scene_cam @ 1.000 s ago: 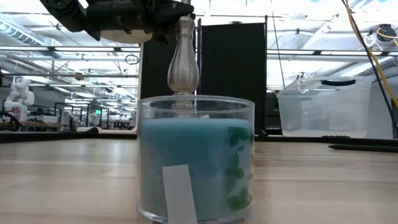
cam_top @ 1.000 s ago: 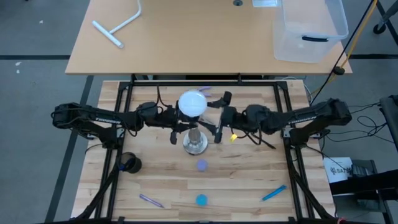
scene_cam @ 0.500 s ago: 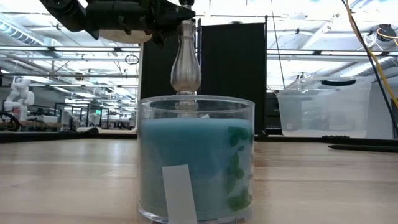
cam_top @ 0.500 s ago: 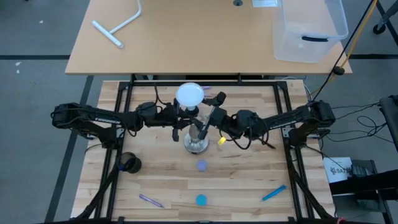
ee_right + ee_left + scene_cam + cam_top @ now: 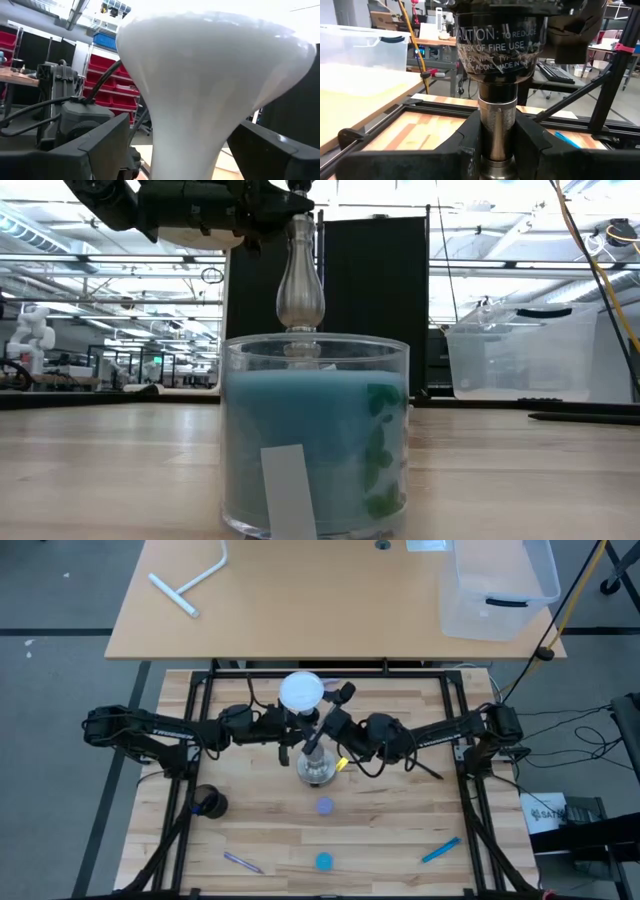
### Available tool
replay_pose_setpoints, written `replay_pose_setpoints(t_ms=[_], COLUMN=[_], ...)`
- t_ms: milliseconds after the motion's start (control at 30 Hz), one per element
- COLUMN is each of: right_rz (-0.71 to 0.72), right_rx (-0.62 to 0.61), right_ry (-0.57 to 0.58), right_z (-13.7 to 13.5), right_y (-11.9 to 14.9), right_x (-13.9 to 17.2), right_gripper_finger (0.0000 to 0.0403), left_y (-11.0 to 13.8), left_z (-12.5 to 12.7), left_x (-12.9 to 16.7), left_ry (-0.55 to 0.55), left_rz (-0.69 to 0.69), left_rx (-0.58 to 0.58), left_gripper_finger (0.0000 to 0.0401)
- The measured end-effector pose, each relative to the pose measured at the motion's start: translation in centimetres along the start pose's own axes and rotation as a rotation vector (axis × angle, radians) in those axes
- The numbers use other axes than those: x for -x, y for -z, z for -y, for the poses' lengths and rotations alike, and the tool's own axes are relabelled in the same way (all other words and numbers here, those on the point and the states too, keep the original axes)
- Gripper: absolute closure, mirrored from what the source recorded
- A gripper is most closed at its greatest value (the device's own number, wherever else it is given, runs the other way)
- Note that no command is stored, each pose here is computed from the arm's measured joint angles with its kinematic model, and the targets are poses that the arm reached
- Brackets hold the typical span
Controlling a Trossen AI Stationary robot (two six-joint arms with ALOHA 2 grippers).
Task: Screw lightbulb
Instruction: Remove the lightbulb from the silver lamp socket
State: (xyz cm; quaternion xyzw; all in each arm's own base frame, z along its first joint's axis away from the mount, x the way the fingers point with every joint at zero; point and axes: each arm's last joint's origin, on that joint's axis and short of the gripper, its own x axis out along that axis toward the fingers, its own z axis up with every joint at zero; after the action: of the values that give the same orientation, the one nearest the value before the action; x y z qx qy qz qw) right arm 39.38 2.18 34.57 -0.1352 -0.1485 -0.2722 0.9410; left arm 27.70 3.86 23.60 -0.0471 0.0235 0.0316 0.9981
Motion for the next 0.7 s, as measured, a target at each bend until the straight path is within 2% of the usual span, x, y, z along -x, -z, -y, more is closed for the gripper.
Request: replay_pose_setpoints(t_ms=[100,400,533,700], right_rz=[-0.004,-0.015,-0.024,-0.055], right_rx=[0.015,0.018,0.031,0.039], right_ry=[0.0,-0.008,-0.023,-0.093], right_z=[0.11,-0.06,-0.14,0.25], right_y=[0.13,0.23,0.34,-0.25], right_x=[-0.11,-0.05,-0.05,0.15], right_gripper_finger=[0.0115,0.0239,0.0244,0.0244], left_y=[0.0,0.04,0.07,0.08], left_z=[0.01,0.05,0.04,0.14], left_x=[0.0,0.0,0.0,0.01], left_ry=[0.001,0.012,0.014,0.066], left_rz=[0.0,-0.005,-0.008,-0.012], left_rx=[0.0,-0.01,-0.025,-0.034], left_gripper_finger=[0.0326,0.0326,0.0326,0.0326])
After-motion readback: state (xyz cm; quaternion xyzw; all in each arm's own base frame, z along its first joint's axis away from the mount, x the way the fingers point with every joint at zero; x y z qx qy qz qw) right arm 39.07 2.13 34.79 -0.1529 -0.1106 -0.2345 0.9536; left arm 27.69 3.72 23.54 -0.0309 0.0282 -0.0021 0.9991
